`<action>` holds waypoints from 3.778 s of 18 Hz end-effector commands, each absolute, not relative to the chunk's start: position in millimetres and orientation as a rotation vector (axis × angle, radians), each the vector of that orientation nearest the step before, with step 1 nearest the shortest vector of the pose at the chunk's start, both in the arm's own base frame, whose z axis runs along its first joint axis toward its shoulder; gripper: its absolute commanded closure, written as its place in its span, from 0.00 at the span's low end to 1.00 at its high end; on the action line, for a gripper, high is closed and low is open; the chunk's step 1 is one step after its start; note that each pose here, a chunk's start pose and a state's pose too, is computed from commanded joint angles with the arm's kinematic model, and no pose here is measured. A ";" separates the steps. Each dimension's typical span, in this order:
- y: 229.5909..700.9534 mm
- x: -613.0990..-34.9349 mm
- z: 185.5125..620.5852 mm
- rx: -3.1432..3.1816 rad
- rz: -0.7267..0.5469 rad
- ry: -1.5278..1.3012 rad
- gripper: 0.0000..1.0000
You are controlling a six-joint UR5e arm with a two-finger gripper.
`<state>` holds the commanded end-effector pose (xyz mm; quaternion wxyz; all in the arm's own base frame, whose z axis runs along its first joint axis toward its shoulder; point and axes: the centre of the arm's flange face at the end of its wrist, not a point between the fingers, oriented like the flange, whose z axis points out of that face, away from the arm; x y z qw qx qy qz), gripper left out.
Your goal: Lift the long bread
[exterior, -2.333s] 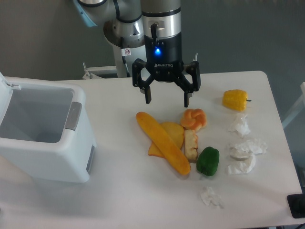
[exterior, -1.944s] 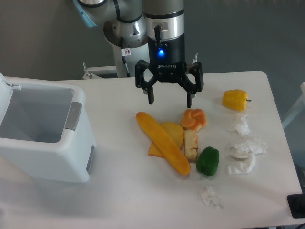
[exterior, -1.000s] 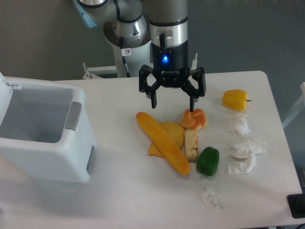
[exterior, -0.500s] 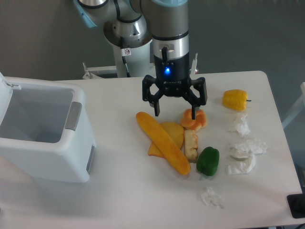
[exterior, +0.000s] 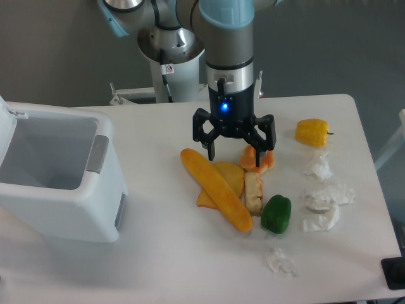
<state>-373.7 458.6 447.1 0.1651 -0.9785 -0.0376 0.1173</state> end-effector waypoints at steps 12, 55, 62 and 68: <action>456.4 -384.6 403.4 -2.862 0.280 0.041 0.00; 449.8 -437.2 261.3 -2.781 0.030 -1.483 0.00; 468.5 -437.6 266.7 -2.793 0.061 -1.426 0.00; 488.1 -439.0 285.5 -2.760 0.061 -1.369 0.00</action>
